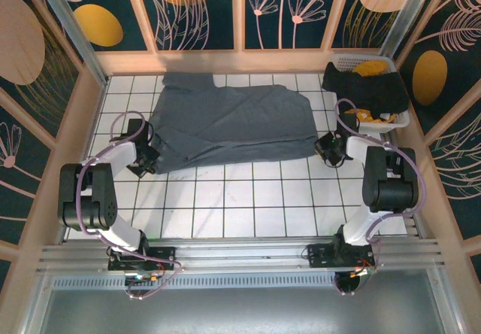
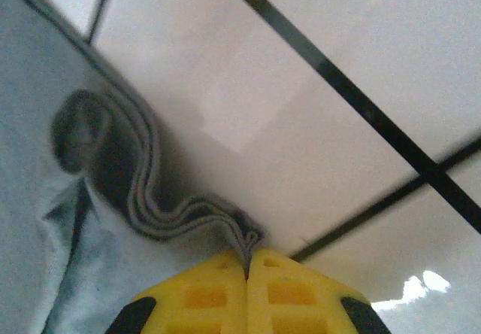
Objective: Fold and stack the t-shirts
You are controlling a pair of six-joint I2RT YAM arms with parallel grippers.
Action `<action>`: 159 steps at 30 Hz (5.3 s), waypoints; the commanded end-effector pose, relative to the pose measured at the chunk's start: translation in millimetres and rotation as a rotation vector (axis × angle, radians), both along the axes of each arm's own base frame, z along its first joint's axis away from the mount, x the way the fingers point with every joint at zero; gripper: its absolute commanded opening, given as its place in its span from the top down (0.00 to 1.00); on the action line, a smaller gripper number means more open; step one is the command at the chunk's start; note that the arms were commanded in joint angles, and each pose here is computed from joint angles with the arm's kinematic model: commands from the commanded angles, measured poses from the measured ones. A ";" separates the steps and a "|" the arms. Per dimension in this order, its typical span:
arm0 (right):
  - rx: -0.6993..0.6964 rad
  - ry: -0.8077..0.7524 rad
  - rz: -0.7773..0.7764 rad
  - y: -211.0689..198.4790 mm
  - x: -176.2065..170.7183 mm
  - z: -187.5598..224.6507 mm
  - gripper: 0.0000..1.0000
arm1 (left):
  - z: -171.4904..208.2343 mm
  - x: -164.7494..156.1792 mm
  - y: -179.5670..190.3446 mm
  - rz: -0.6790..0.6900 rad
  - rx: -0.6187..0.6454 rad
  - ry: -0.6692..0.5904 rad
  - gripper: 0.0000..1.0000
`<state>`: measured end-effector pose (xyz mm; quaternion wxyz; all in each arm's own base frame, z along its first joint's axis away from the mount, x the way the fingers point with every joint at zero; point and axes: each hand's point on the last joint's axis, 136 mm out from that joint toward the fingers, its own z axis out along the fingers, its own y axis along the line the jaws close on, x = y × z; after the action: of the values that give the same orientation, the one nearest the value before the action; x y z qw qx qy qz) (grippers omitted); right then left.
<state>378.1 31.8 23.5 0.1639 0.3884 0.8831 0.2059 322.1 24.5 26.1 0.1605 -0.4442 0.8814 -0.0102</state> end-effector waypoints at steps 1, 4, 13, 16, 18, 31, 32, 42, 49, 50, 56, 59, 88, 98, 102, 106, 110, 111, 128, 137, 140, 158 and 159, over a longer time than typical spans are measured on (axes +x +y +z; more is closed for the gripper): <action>-0.089 0.052 -0.010 -9.4 -2.6 -2.1 1.00 | 8.9 8.4 13.8 -0.010 0.064 -0.002 1.00; -0.140 0.081 -0.022 -16.0 -13.2 2.9 1.00 | 14.0 6.9 21.3 -0.015 0.107 0.006 1.00; -0.237 0.150 -0.041 -33.8 -58.3 17.7 1.00 | 17.3 -8.1 27.5 -0.014 0.127 0.068 1.00; -0.257 0.166 -0.043 -37.5 -70.2 23.2 1.00 | 13.1 -18.5 27.3 -0.017 0.127 0.104 1.00; -0.260 0.192 -0.035 -37.5 -80.6 21.1 1.00 | 7.9 -21.9 25.0 -0.025 0.114 0.123 1.00; -0.268 0.297 0.002 -36.3 -103.3 -13.5 0.99 | -21.0 -23.8 18.4 -0.065 0.078 0.205 0.89; -0.276 0.296 0.001 -37.9 -102.9 -11.5 0.94 | -15.8 -20.4 20.1 -0.064 0.088 0.193 0.88; -0.315 0.134 0.040 -30.0 -90.1 44.2 0.55 | 67.6 11.2 -17.7 0.027 -0.145 -0.116 0.53; -0.163 -0.070 0.231 33.2 -65.9 70.0 0.52 | 54.3 1.3 -116.9 0.069 -0.527 -0.140 0.49; -0.144 -0.083 0.250 41.2 -63.0 71.5 0.52 | 50.0 -0.8 -126.8 0.086 -0.570 -0.131 0.48; -0.112 -0.103 0.287 62.1 -55.4 74.9 0.52 | 37.1 -0.9 -157.7 0.144 -0.699 -0.102 0.46; -0.105 -0.097 0.286 64.0 -56.5 72.2 0.52 | 31.0 1.9 -161.3 0.157 -0.714 -0.089 0.47; -0.153 -0.051 0.239 48.1 -58.3 71.3 0.55 | 50.1 80.4 -163.6 -0.181 -0.445 -0.044 1.00; -0.145 -0.044 0.236 46.1 -58.2 69.9 0.55 | 41.7 124.5 -178.7 -0.431 -0.344 0.026 1.00; -0.142 -0.036 0.235 46.1 -58.2 67.6 0.55 | 43.5 129.3 -183.3 -0.498 -0.299 0.046 1.00; -0.138 -0.033 0.234 46.8 -57.5 66.5 0.55 | 42.1 126.7 -193.7 -0.556 -0.261 0.062 1.00; -0.136 -0.028 0.234 47.3 -56.9 64.5 0.56 | 39.1 126.8 -205.0 -0.606 -0.223 0.068 1.00; -0.136 -0.026 0.235 47.4 -57.1 63.9 0.56 | 36.8 121.6 -205.8 -0.617 -0.216 0.095 1.00; -0.129 -0.015 0.238 47.9 -62.7 60.0 0.56 | 19.5 143.1 -231.4 -0.786 -0.074 0.111 1.00; -0.129 -0.008 0.242 48.1 -63.8 59.6 0.57 | 34.3 173.1 -241.7 -0.815 -0.003 0.006 1.00; -0.130 0.000 0.244 47.6 -64.5 58.4 0.57 | 33.3 181.7 -249.3 -0.826 -0.021 -0.033 1.00; -0.032 -0.182 0.502 114.5 -45.1 87.0 0.56 | 76.7 161.8 -115.4 -0.526 0.048 -0.106 0.43; -0.017 -0.207 0.529 122.6 -42.6 92.5 0.56 | 69.7 159.6 -109.2 -0.543 0.069 -0.078 0.44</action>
<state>319.2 125.2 90.5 0.1681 0.1839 0.9431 0.2200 489.7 -87.8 129.7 0.2384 -0.2035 0.9485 -0.0456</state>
